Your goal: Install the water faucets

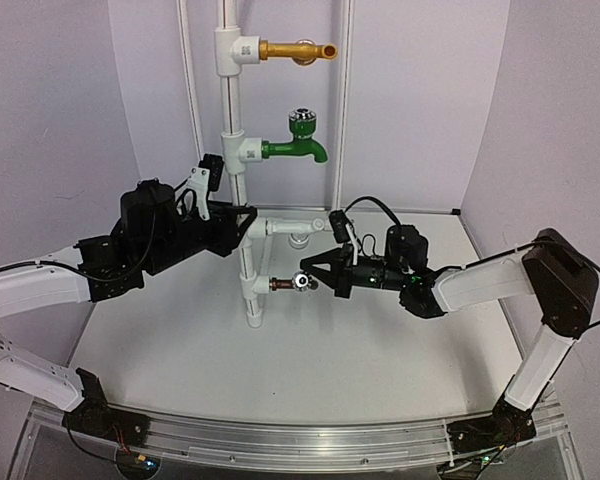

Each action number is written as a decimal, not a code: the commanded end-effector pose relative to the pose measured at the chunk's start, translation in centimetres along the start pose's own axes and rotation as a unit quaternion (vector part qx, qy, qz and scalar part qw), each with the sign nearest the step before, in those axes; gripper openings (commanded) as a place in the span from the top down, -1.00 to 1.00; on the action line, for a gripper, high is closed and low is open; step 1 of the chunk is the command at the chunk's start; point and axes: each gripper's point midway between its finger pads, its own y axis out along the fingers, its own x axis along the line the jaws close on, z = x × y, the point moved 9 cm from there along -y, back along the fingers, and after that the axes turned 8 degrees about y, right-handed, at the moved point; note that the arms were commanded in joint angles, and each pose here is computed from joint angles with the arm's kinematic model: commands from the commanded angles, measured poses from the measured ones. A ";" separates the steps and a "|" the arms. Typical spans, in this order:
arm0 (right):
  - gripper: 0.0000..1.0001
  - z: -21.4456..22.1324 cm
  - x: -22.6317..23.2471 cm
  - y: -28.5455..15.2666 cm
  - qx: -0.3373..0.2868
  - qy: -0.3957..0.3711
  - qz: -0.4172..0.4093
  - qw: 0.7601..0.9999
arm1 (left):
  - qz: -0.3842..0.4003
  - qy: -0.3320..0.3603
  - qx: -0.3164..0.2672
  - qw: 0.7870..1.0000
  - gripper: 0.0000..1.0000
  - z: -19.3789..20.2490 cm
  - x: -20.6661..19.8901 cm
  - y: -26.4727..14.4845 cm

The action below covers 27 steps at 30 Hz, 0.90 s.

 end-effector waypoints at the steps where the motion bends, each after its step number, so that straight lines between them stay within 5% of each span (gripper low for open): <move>1: 0.83 -0.8 0.5 0.0 0.002 -0.018 -0.033 0.999 | -0.006 -0.034 -0.055 0.998 1.00 -2.7 0.3 -1.1; 19: 0.27 1.6 6.3 -1.0 0.107 -0.058 -0.137 0.983 | 0.010 -0.034 -0.046 0.998 1.00 -2.6 0.0 -0.5; 27: 0.32 4.7 5.1 0.0 0.154 -0.077 -0.095 0.981 | 0.032 -0.028 -0.038 0.998 1.00 -2.7 -0.3 -0.9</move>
